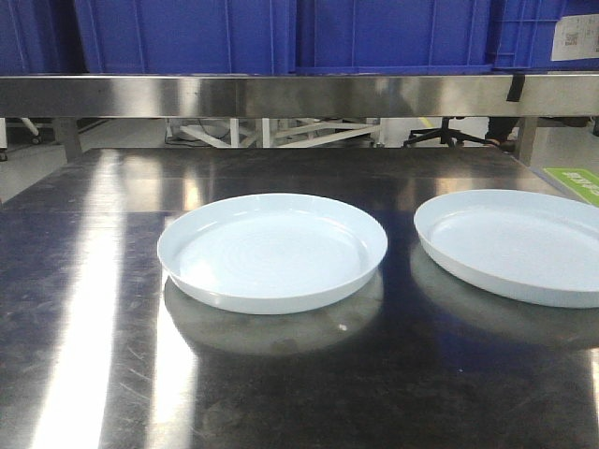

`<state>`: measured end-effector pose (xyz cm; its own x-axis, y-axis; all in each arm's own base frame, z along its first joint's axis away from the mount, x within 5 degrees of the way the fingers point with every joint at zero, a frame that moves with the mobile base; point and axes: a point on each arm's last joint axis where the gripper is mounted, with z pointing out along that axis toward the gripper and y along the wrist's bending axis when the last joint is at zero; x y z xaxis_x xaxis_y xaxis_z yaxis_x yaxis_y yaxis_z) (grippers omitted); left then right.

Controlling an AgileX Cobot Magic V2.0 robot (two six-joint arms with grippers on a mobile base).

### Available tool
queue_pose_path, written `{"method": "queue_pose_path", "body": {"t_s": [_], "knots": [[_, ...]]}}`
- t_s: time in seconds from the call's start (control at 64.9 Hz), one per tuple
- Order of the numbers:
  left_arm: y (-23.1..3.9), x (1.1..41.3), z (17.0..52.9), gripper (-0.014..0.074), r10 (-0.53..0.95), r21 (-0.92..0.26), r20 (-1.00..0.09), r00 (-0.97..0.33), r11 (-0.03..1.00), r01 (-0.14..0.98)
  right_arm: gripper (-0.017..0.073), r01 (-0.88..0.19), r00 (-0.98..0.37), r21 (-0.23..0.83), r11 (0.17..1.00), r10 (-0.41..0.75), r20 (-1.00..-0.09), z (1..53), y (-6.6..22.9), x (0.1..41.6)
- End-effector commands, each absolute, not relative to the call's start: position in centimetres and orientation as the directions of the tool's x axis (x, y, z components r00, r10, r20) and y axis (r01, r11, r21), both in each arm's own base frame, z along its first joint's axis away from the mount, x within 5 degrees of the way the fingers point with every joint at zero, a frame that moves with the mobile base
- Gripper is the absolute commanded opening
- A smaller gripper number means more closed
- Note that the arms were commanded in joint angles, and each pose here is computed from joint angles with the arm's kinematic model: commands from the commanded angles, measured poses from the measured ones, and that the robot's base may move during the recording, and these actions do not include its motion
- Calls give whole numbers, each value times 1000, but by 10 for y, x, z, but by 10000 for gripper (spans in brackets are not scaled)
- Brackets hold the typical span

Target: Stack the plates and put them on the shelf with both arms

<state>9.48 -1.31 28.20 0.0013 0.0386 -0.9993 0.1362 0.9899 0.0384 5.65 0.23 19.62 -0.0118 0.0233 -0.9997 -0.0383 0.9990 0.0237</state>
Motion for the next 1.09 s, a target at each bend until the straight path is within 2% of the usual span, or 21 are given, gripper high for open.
{"method": "queue_pose_path", "body": {"t_s": [0.0, 0.154, 0.231, 0.354, 0.478, 0.539, 0.601, 0.755, 0.894, 1.079], "knots": [[-11, 95, 299, 83, 26, 37, -995, 100, 993, 110, 52, -38, 102, 16, 999, 19, -995, 206, 2, 55], [-11, 95, 299, 83, 26, 37, -995, 100, 993, 110, 52, -40, 156, 34, 999, 39, -987, 213, 2, 54], [-11, 95, 299, 83, 26, 37, -995, 100, 993, 110, 52, -44, 129, 57, 997, 63, -990, 220, 2, 52], [-11, 95, 299, 83, 26, 37, -995, 100, 993, 110, 52, -51, 32, 66, 997, 68, -997, 239, 3, 48], [-11, 95, 299, 83, 26, 37, -995, 100, 993, 110, 52, -53, -170, 65, 996, 55, -984, 255, 4, 48], [-11, 95, 299, 83, 26, 37, -995, 100, 993, 110, 52, -53, -301, 81, 995, 62, -952, 258, 6, 53], [-11, 95, 299, 83, 26, 37, -995, 100, 993, 110, 52, -54, -361, 99, 994, 73, -930, 265, 7, 60], [-11, 95, 299, 83, 26, 37, -995, 100, 993, 110, 52, -47, -491, 131, 990, 92, -867, 277, 10, 84], [-11, 95, 299, 83, 26, 37, -995, 100, 993, 110, 52, -31, -632, 177, 984, 118, -766, 279, 14, 111], [-11, 95, 299, 83, 26, 37, -995, 100, 993, 110, 52, 1, -746, 271, 963, 181, -641, 277, 21, 145]]}}
